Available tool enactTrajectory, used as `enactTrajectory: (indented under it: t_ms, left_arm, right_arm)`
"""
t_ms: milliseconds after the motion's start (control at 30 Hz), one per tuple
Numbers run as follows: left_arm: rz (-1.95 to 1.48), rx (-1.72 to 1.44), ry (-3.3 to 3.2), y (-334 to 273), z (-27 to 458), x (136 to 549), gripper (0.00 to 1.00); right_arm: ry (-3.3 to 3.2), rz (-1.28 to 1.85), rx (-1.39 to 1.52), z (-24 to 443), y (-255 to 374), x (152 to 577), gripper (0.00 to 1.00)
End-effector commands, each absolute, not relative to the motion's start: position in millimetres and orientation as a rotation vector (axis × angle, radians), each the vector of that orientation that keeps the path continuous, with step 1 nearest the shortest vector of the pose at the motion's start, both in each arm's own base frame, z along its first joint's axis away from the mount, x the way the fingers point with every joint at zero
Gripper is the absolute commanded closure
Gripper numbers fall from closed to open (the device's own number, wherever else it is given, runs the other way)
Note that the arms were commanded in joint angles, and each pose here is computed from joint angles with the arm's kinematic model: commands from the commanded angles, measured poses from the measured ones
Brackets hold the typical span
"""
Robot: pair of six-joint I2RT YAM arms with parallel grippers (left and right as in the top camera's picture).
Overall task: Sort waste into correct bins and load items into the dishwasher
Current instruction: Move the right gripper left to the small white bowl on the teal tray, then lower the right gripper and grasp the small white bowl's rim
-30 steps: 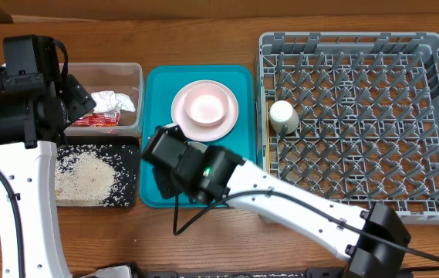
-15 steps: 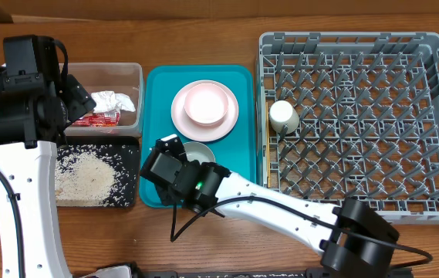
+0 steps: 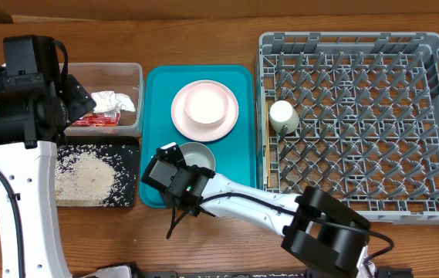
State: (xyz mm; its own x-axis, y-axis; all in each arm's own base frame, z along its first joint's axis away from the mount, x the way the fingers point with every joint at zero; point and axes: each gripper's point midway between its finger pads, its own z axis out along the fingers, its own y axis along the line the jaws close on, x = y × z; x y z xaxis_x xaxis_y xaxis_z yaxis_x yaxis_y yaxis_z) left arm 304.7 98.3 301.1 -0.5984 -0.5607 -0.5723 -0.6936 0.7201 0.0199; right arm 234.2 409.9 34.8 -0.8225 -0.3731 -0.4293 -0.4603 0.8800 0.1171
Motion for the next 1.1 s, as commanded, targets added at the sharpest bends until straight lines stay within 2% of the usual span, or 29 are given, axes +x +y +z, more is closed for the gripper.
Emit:
enactTrajectory:
  t_ms: [0,267,800,1067]
  left_arm:
    - [0.319,-0.938,2.369,97.9,307.2,305.6,0.00]
    - [0.319,-0.938,2.369,98.0,307.2,305.6,0.00]
    - [0.319,-0.938,2.369,97.9,307.1,305.6,0.00]
    - [0.319,-0.938,2.369,97.9,307.2,305.6,0.00]
  right_arm:
    - [2.637,0.259,-0.640,29.6,405.0,237.5,0.66]
    - [2.648,0.245,-0.645,30.0,402.7,236.1,0.66]
    - [2.684,0.189,-0.662,49.0,391.8,230.9,0.76]
    - [2.675,0.198,-0.666,55.7,391.3,230.7,0.76]
